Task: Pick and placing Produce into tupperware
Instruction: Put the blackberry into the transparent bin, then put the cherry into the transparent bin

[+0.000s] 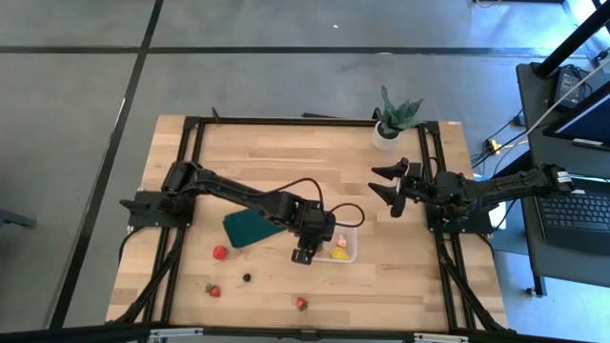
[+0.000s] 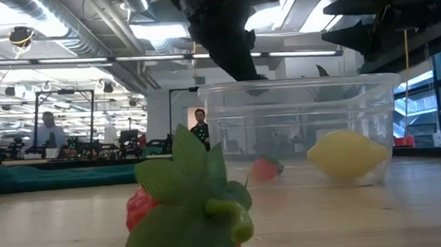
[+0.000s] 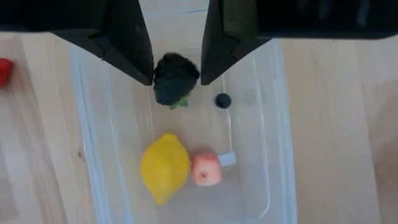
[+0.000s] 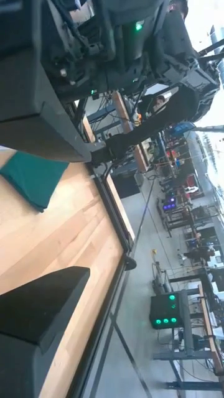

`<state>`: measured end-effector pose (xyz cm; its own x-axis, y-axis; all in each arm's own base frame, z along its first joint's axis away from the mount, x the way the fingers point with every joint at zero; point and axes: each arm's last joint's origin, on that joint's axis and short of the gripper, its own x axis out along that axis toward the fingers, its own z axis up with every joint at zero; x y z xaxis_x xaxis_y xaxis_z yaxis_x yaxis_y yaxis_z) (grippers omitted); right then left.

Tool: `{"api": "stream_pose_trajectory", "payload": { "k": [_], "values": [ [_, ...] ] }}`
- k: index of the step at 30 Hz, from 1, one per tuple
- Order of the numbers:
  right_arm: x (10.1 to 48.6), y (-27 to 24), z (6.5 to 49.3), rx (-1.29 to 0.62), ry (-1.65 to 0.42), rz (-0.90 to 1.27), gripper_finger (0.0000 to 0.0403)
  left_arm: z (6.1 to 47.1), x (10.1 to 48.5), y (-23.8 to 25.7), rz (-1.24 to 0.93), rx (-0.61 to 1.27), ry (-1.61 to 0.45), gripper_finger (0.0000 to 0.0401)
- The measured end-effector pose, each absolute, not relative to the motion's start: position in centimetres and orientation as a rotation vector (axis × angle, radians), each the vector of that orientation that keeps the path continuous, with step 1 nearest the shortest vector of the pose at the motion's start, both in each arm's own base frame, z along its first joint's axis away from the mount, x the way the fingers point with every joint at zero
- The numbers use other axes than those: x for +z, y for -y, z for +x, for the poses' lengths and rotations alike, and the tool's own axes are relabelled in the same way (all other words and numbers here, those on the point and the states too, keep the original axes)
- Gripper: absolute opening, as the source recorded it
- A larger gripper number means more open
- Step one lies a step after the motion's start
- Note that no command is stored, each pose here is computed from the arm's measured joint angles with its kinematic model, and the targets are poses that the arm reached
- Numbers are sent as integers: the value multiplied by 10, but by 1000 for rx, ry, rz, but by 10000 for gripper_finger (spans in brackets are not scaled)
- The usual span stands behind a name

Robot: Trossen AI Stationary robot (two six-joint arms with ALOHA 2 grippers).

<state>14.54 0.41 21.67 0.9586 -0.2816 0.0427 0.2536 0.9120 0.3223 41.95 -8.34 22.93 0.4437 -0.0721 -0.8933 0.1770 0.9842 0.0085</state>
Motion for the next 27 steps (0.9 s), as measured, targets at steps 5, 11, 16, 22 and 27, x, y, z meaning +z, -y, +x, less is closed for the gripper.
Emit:
{"api": "stream_pose_trajectory", "payload": {
  "k": [5, 11, 16, 22, 27],
  "values": [
    [217, -4, 145, -276, 88, 322, 289, 419, 229, 84, 96, -149, -1103, 140],
    [217, -4, 145, -275, 88, 321, 289, 419, 230, 82, 96, -146, -1112, 157],
    [216, -4, 145, -276, 82, 318, 289, 412, 255, 86, 110, -147, -1191, 165],
    [214, -4, 145, -278, 65, 313, 289, 388, 292, 104, 141, -175, -1233, 159],
    [214, -4, 145, -278, 61, 314, 289, 361, 320, 111, 143, -113, -1221, 154]
  ]
}}
